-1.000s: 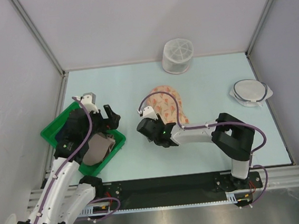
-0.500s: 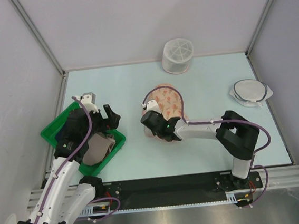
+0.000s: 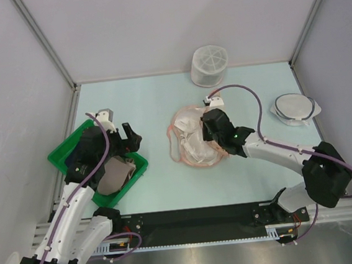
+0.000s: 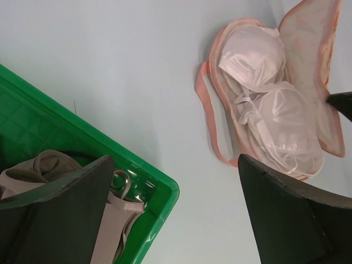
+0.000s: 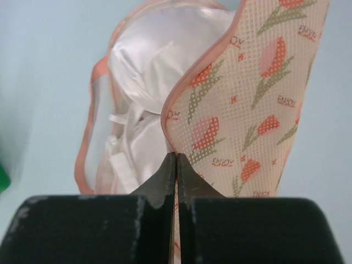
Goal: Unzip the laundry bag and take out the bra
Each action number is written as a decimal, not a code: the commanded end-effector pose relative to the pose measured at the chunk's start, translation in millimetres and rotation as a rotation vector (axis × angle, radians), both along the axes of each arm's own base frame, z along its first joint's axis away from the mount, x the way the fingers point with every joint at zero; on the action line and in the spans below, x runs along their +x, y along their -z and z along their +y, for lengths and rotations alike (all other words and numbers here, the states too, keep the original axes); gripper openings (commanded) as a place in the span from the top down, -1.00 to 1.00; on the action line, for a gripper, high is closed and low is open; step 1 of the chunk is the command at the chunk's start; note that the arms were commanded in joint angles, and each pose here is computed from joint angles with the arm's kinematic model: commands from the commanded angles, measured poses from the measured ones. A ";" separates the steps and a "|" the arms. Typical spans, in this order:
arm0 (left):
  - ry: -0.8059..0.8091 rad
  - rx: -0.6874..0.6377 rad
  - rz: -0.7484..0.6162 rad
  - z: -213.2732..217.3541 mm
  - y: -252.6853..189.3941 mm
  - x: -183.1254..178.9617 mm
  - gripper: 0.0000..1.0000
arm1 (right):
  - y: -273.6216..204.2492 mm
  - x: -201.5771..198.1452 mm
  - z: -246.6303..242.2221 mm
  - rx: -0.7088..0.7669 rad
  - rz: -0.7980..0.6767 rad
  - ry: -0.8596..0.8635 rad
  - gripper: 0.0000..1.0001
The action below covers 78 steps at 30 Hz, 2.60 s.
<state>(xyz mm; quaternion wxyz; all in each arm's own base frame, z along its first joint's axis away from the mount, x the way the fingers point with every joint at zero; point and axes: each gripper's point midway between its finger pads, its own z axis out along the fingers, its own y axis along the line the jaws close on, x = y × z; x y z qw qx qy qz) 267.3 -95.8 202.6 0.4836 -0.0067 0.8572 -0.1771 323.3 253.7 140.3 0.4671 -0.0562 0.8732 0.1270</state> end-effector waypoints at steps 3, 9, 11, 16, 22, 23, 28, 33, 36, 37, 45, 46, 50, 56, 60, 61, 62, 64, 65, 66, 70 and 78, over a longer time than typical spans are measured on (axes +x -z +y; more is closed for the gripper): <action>0.010 -0.010 -0.022 -1.3 -4.6 3.1 -1.00 | -7.9 0.5 -45.3 0.004 -0.026 0.096 1.00; 0.008 -0.006 -0.013 -0.8 -2.1 4.2 -0.99 | -3.0 -5.3 -91.6 -0.038 -0.019 0.205 1.00; 0.008 -0.007 -0.016 -0.7 -2.9 4.0 -0.99 | -4.0 -9.4 -104.7 -0.045 -0.025 0.241 0.98; 0.000 -0.004 -0.022 1.0 -3.8 3.5 -0.99 | 4.3 -18.4 -140.3 -0.091 -0.007 0.347 0.91; -0.005 -0.003 -0.020 1.7 -3.4 3.9 -0.99 | 2.0 -31.2 -181.1 -0.143 0.006 0.461 0.74; -0.008 0.001 -0.020 2.5 -2.9 4.4 -0.99 | 2.5 -34.1 -186.5 -0.153 0.012 0.471 0.67; -0.082 0.030 -0.045 16.4 -6.9 5.0 -0.99 | -11.2 -38.0 -212.7 -0.135 -0.022 0.535 -0.45; -0.114 0.061 -0.091 12.3 -21.4 5.9 -0.93 | -18.1 -34.8 -210.2 -0.072 -0.035 0.497 -0.63; -0.062 0.066 -0.100 -15.3 -30.8 4.3 -0.91 | -16.7 -31.6 -202.6 -0.024 -0.037 0.469 -0.64; -0.026 0.061 -0.099 -30.2 -31.9 0.9 -0.91 | -12.6 -32.2 -200.4 -0.016 -0.028 0.460 -0.64; 0.235 0.018 -0.022 -179.5 -9.5 30.9 -0.97 | -17.8 -39.9 -168.8 0.118 -0.003 0.317 -0.71; 0.266 -0.009 -0.029 -196.1 -11.3 34.3 -0.98 | -20.3 -41.2 -167.8 0.125 -0.005 0.308 -0.72; 0.304 -0.002 -0.019 -237.3 -1.4 59.3 -0.99 | -38.9 -51.6 -167.5 0.140 -0.009 0.287 -0.75; 0.360 0.140 0.057 -277.5 41.8 83.5 -0.99 | -50.9 -67.7 -183.7 0.127 -0.068 0.315 -0.86; 0.360 0.203 0.114 -280.8 71.7 86.9 -0.99 | -46.7 -72.9 -188.4 0.111 -0.077 0.314 -0.87; 0.353 0.210 0.121 -280.2 76.1 87.6 -0.99 | -47.4 -73.2 -189.9 0.108 -0.082 0.316 -0.88; 0.349 0.218 0.129 -280.4 82.4 88.8 -0.99 | -47.5 -73.8 -190.2 0.107 -0.083 0.316 -0.88; 0.355 0.221 0.141 -282.2 88.1 89.3 -0.99 | -48.5 -74.8 -189.2 0.115 -0.088 0.309 -0.89; 0.359 0.215 0.148 -285.2 90.9 90.7 -0.99 | -47.7 -74.8 -188.4 0.117 -0.089 0.304 -0.89; 0.366 0.208 0.153 -287.4 91.6 90.7 -0.99 | -50.4 -73.5 -187.1 0.125 -0.101 0.299 -0.89; 0.349 0.213 0.169 -287.0 100.3 94.0 -0.99 | -48.1 -72.5 -182.3 0.136 -0.097 0.277 -0.89; 0.326 0.229 0.247 -282.2 140.8 103.1 -0.99 | -43.1 -75.7 -182.4 0.143 -0.095 0.276 -0.89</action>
